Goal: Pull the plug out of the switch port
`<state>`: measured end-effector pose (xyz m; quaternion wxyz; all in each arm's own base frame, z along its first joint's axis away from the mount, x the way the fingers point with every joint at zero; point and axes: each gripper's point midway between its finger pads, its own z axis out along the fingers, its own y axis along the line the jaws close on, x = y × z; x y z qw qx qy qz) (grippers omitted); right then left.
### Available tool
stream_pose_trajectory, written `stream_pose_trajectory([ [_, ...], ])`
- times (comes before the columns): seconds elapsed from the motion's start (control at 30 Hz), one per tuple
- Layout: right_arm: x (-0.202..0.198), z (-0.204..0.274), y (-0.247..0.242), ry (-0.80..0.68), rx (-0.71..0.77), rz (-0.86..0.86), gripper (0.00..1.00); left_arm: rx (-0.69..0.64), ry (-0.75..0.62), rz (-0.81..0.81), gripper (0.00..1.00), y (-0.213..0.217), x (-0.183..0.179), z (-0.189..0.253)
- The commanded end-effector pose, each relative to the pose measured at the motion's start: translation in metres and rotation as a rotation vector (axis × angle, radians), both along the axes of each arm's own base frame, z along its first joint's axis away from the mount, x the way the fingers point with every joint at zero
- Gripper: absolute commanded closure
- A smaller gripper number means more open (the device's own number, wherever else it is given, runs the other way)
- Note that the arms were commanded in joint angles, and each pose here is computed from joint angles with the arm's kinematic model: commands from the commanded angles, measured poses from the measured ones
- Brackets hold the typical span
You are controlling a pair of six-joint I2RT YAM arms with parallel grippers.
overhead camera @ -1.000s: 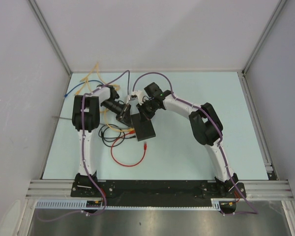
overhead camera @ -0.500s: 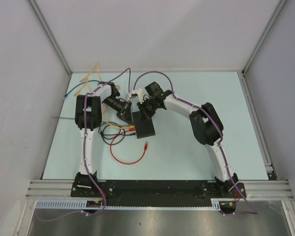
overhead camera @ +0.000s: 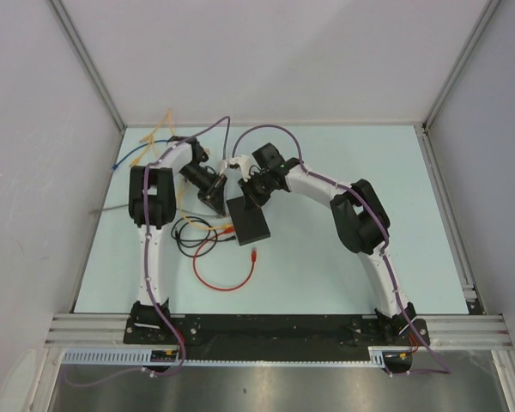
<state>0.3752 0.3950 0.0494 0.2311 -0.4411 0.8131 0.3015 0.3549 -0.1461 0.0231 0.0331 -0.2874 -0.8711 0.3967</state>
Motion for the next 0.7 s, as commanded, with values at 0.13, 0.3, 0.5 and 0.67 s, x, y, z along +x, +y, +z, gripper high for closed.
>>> stream_pose_trajectory([
  [0.13, 0.006, -0.005, -0.015, -0.026, -0.06, -0.04, 1.0, -0.064, -0.25, 0.062, 1.0, -0.024, 0.067, 0.057],
  [0.3, 0.005, -0.005, -0.014, -0.018, -0.055, -0.04, 1.0, -0.212, -0.477, 0.118, 1.0, -0.052, 0.113, 0.128],
  [0.5, 0.0, -0.003, -0.012, -0.023, -0.055, -0.031, 1.0, -0.288, -0.677, 0.202, 0.97, -0.074, 0.16, 0.19],
  [0.67, -0.002, -0.002, -0.014, -0.039, -0.064, -0.029, 0.99, -0.102, -0.925, 0.431, 0.48, -0.043, 0.194, 0.252],
])
